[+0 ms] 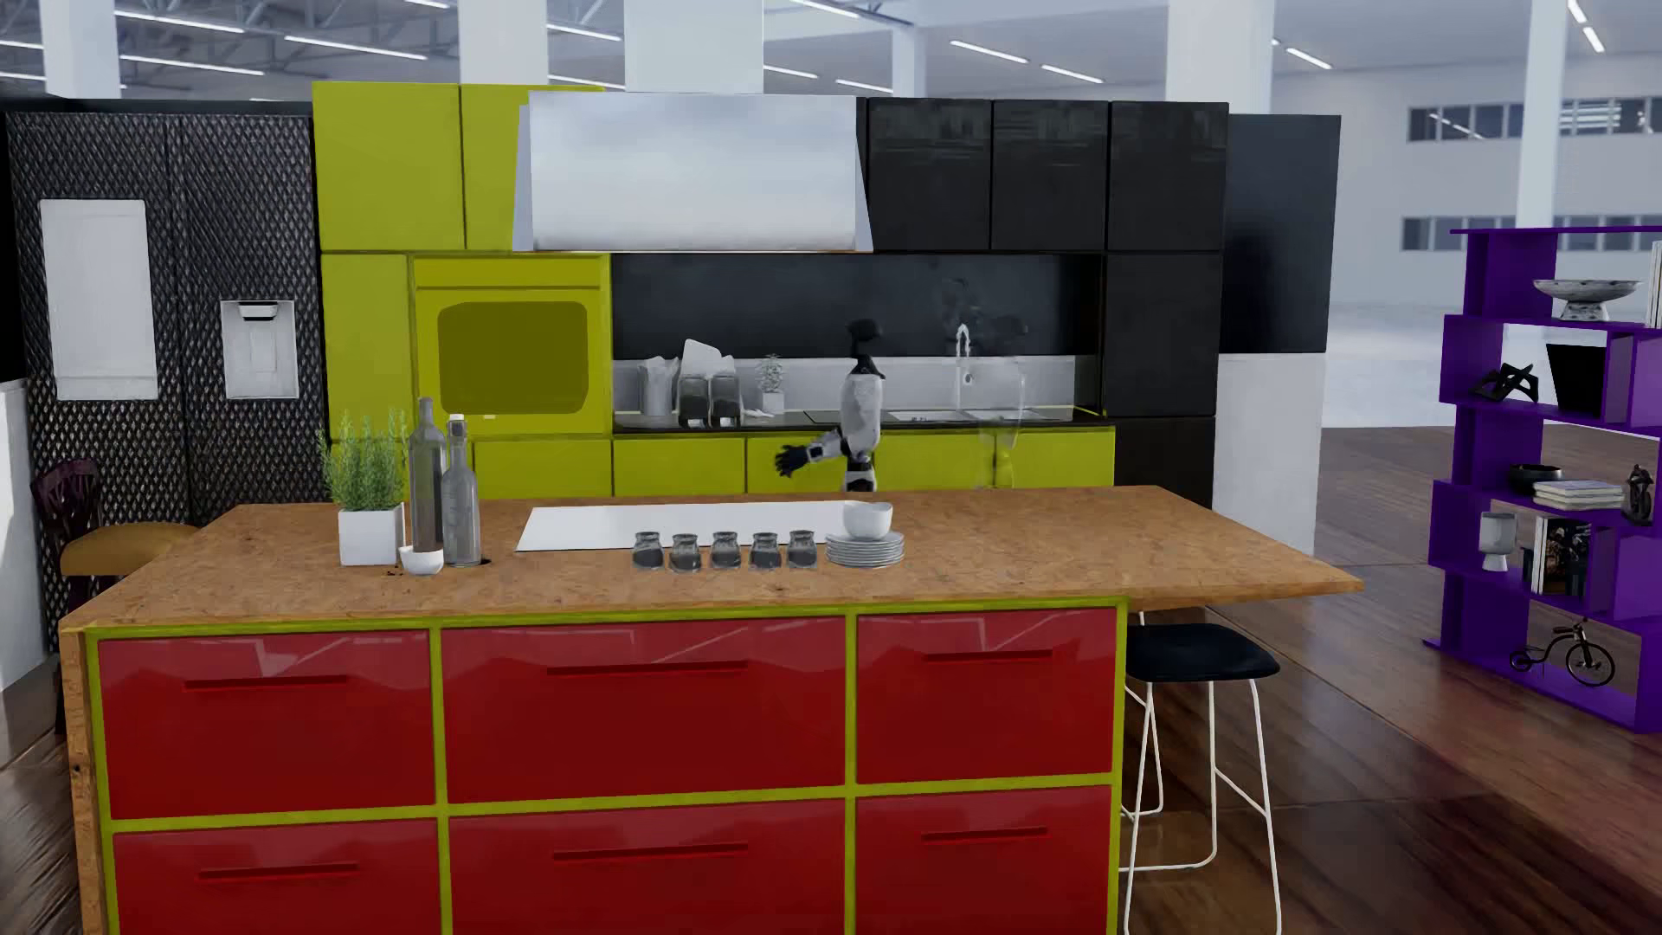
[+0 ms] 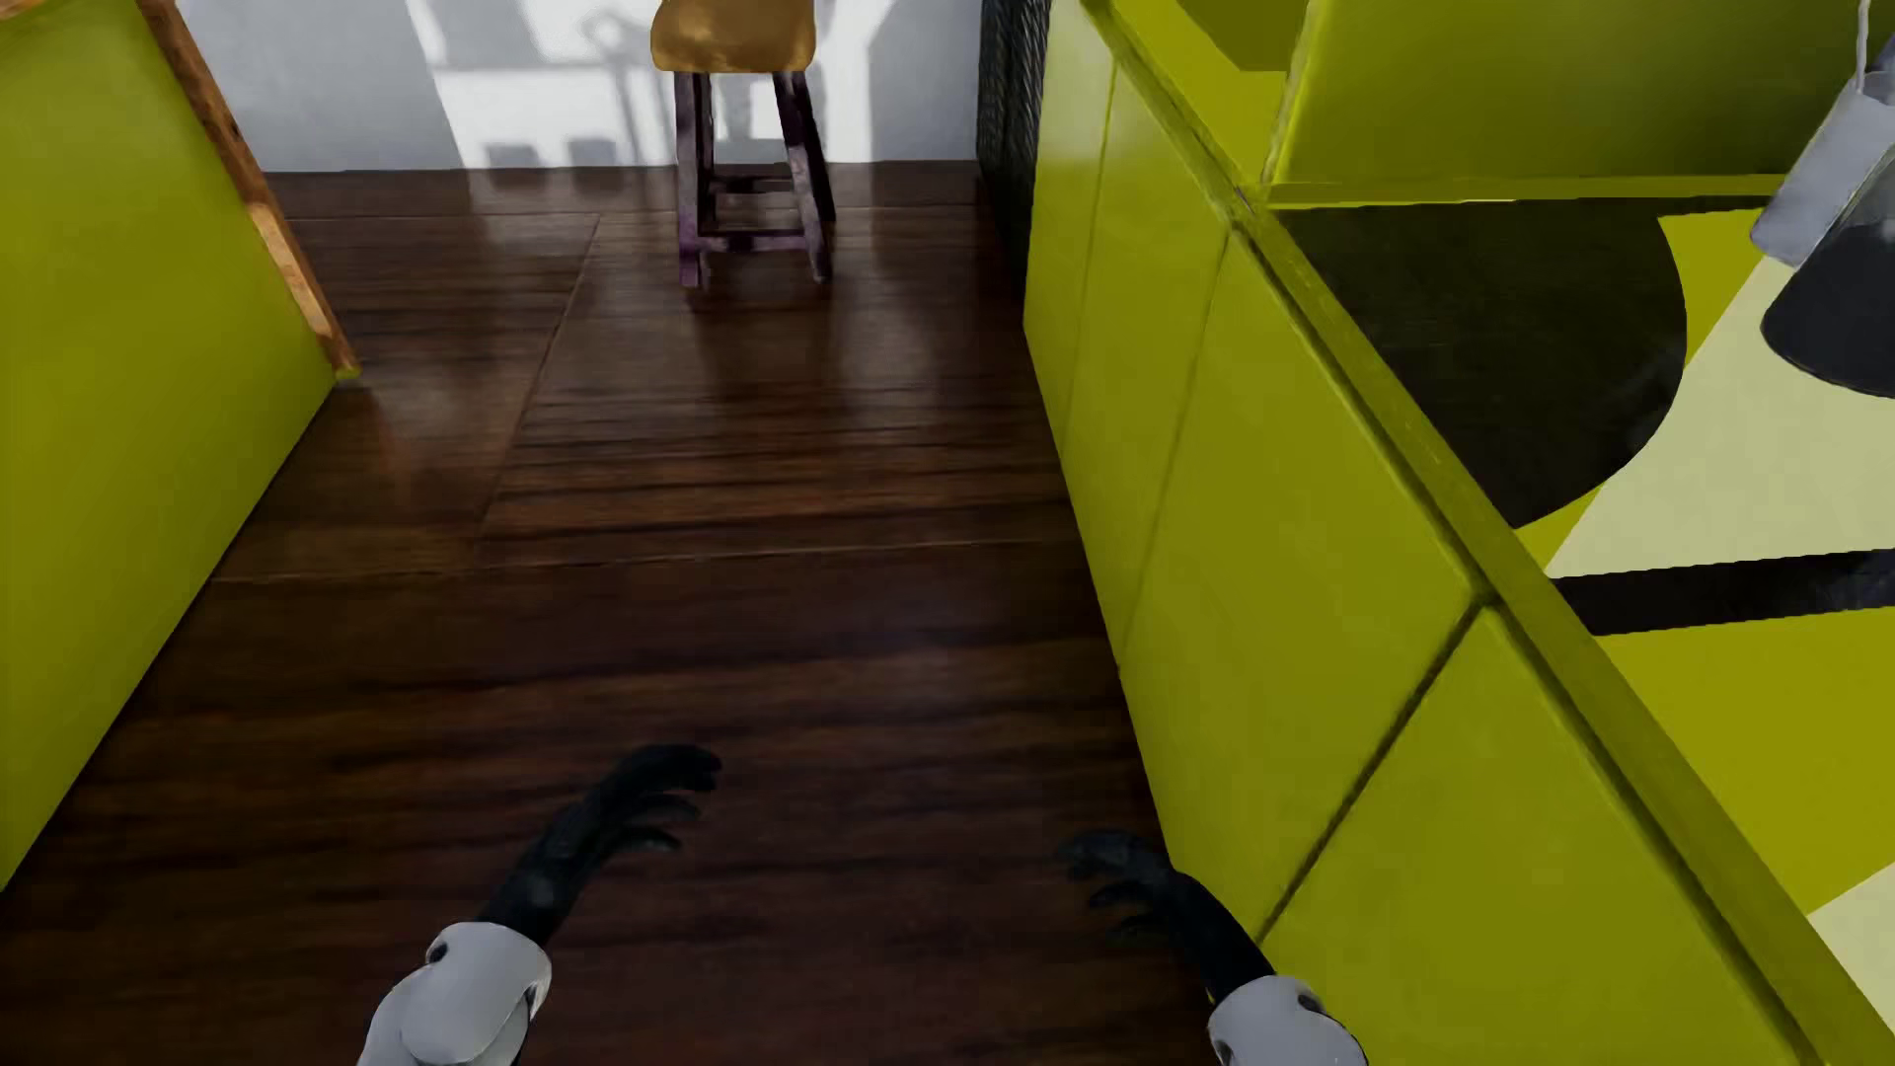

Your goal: Reach

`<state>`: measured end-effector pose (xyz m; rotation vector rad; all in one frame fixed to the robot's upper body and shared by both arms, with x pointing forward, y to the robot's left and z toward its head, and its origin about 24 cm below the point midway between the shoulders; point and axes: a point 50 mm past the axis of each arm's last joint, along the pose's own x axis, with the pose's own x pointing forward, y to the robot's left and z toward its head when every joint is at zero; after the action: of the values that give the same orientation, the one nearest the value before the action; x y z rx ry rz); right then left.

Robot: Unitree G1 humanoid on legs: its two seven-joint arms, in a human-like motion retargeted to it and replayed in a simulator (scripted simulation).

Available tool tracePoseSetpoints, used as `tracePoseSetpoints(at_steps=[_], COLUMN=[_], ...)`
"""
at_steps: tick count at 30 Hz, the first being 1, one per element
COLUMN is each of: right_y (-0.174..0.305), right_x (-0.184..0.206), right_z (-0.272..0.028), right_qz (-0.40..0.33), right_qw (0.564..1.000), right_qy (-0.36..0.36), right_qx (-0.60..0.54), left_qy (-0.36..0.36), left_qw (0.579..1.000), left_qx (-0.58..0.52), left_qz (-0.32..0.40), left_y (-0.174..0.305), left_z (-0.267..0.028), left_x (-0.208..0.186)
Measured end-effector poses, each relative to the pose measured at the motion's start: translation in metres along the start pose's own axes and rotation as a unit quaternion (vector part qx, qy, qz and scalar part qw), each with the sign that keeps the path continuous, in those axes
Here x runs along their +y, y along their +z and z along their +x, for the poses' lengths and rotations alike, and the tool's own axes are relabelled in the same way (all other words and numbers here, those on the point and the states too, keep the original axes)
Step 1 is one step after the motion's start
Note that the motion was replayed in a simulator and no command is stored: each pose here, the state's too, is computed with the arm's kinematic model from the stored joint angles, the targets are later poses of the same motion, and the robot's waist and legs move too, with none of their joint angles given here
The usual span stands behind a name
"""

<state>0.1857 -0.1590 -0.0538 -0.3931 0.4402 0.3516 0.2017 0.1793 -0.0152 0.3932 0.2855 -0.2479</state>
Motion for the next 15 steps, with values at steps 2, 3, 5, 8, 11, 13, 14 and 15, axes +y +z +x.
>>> tracePoseSetpoints(at_steps=[2, 3, 5, 8, 11, 13, 14, 15], right_y=[-0.0014, -0.0001, -0.0007, 0.0009, 0.0019, 0.0016, 0.0026, 0.0041], right_x=[0.001, 0.0003, 0.0009, 0.0015, -0.0005, 0.0004, -0.0002, 0.0], right_z=[-0.0006, 0.0, -0.0002, 0.0001, 0.0005, 0.0005, 0.0011, 0.0012], right_qz=[0.001, 0.001, 0.002, 0.001, 0.004, 0.003, 0.002, 0.0], right_qw=[1.0, 1.0, 1.0, 1.0, 1.0, 1.0, 1.0, 1.0], right_qy=[0.001, 0.0, 0.0, 0.002, -0.003, -0.001, -0.002, 0.0], right_qx=[0.003, 0.0, 0.001, -0.002, -0.004, -0.003, -0.005, -0.008], left_qy=[-0.001, 0.0, -0.001, -0.001, 0.001, 0.0, 0.003, 0.002], left_qw=[1.0, 1.0, 1.0, 1.0, 1.0, 1.0, 1.0, 1.0], left_qx=[0.002, 0.0, 0.001, 0.0, 0.0, 0.001, -0.001, -0.002], left_qz=[-0.001, -0.001, -0.001, -0.001, -0.001, -0.002, -0.002, -0.001], left_y=[-0.0009, -0.0002, -0.0006, -0.0001, -0.0001, -0.0004, 0.0007, 0.0007], left_z=[-0.0009, -0.0003, -0.0008, -0.0005, -0.0005, -0.0006, 0.0, -0.0004], left_x=[-0.0011, -0.0003, -0.0011, -0.0007, 0.0003, -0.0005, 0.0011, 0.0005])
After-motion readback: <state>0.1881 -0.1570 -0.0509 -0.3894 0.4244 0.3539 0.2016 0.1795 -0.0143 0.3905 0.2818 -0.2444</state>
